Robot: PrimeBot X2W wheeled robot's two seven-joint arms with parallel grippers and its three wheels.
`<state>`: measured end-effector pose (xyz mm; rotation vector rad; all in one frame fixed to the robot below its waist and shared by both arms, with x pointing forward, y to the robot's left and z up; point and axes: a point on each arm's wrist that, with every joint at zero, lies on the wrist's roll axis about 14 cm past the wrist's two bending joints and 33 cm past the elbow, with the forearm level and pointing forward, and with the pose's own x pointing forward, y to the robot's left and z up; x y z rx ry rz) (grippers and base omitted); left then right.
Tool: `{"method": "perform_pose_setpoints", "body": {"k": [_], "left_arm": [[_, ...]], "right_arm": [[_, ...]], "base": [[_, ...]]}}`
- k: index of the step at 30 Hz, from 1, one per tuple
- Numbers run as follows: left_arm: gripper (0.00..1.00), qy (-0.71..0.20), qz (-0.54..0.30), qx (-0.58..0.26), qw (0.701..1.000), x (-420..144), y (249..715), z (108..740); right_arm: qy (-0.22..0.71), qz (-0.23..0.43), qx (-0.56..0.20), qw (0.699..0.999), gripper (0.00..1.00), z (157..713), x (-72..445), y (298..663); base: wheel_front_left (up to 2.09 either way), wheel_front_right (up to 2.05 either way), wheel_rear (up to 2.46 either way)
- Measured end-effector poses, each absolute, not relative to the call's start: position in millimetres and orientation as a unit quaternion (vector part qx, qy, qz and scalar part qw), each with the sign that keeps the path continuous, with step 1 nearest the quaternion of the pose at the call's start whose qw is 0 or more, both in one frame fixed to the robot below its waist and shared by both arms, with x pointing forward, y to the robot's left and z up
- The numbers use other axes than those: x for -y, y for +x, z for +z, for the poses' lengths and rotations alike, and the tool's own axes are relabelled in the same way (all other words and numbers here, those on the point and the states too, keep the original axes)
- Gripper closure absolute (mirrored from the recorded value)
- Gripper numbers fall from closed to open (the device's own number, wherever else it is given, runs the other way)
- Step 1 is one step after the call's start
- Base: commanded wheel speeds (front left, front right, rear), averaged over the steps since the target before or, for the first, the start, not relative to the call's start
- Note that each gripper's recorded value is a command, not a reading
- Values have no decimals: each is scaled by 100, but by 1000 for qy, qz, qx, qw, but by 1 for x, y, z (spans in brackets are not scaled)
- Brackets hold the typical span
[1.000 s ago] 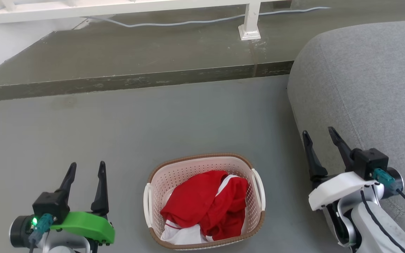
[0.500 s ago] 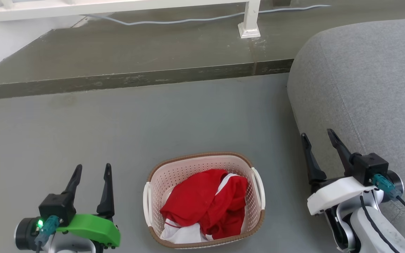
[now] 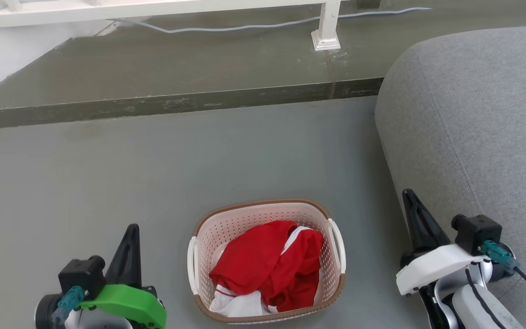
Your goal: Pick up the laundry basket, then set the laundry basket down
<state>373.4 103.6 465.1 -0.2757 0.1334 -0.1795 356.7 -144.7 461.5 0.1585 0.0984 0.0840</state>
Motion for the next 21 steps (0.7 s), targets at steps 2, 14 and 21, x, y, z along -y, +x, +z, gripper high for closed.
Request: {"method": "perform_pose_setpoints", "body": {"k": [2, 14, 21], "left_arm": [[100, -154, -86, -71, 982, -104, 371, 464], [100, -237, -55, -88, 966, -118, 371, 463], [100, -283, -39, -98, 953, -126, 370, 460]], "right_arm": [[93, 41, -48, 994, 100, 463, 144, 357], [195, 11, -60, 979, 100, 465, 154, 361], [244, -4, -67, 968, 100, 464, 161, 363]], "base": [[0, 0, 0], [0, 0, 0], [0, 0, 0]]}}
